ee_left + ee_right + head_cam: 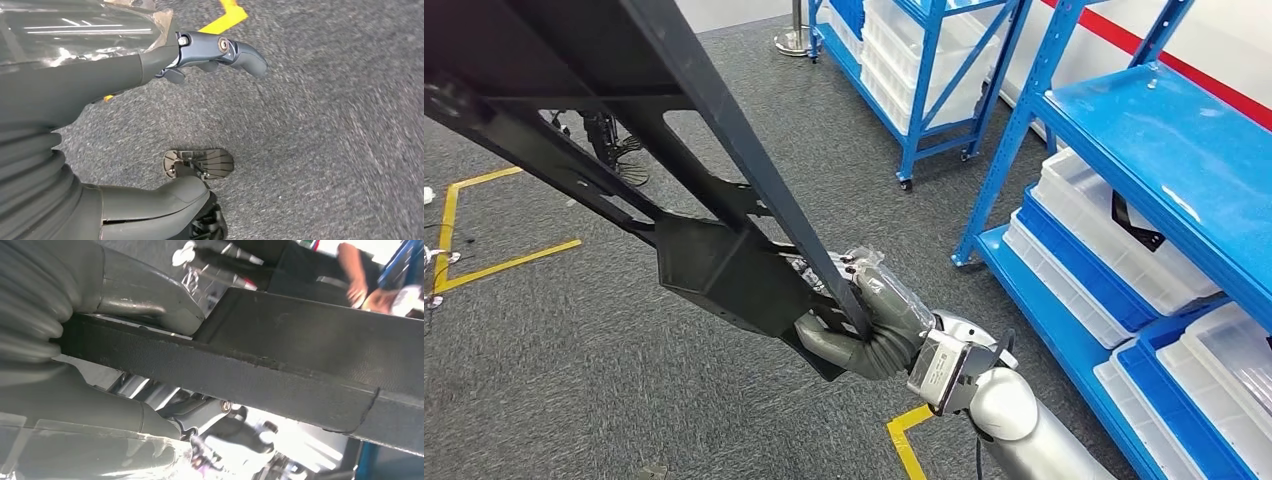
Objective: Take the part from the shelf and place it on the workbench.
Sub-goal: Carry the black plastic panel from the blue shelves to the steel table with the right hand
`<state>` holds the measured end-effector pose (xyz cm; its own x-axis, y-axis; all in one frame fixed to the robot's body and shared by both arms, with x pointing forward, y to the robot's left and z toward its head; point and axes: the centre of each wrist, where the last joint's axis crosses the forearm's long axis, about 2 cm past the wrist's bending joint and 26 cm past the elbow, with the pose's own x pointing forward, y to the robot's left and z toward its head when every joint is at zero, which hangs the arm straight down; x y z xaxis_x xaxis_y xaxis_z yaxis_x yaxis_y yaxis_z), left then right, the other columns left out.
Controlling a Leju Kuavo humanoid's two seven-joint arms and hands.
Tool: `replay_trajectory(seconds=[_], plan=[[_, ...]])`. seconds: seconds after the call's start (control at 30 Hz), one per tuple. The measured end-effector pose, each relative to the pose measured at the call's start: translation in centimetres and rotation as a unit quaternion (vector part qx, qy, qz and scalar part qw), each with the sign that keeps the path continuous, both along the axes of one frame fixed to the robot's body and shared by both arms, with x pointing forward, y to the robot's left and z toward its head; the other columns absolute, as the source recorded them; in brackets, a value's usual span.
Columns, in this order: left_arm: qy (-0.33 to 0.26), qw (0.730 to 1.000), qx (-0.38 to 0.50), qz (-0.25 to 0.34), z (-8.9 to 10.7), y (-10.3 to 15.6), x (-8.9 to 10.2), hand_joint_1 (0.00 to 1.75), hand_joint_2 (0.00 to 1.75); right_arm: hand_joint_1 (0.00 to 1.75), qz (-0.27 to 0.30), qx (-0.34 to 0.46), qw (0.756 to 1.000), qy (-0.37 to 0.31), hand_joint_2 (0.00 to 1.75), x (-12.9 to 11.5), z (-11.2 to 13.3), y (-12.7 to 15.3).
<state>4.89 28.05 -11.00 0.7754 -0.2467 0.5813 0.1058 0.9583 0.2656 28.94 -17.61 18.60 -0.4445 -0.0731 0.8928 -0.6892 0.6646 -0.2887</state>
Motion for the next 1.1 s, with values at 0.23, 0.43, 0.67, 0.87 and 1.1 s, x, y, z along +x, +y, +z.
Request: replay_trajectory(seconds=[0.23,0.43,0.67,0.87,1.1], plan=[[0.003,1.000,-0.004,-0.010,0.0,0.0,-0.2,0.00,1.75,1.75,0.005,0.004,1.000,-0.004,1.75,0.1,0.4,0.4],[0.006,0.999,-0.009,-0.031,0.0,0.1,0.3,0.00,1.75,1.75,0.001,0.004,1.000,-0.006,1.75,-0.2,0.5,0.7],[0.004,0.999,-0.011,-0.036,0.1,0.1,0.9,0.00,1.75,1.75,-0.003,0.006,1.000,-0.009,1.75,-0.3,0.7,0.7],[0.002,0.999,-0.011,-0.037,0.1,0.3,1.1,0.00,1.75,1.75,-0.002,0.007,1.000,-0.009,1.75,-0.4,0.8,0.9],[0.004,0.999,-0.010,-0.043,0.1,0.3,1.0,0.00,1.75,1.75,-0.004,0.003,1.000,0.001,1.75,-0.8,0.3,0.7]])
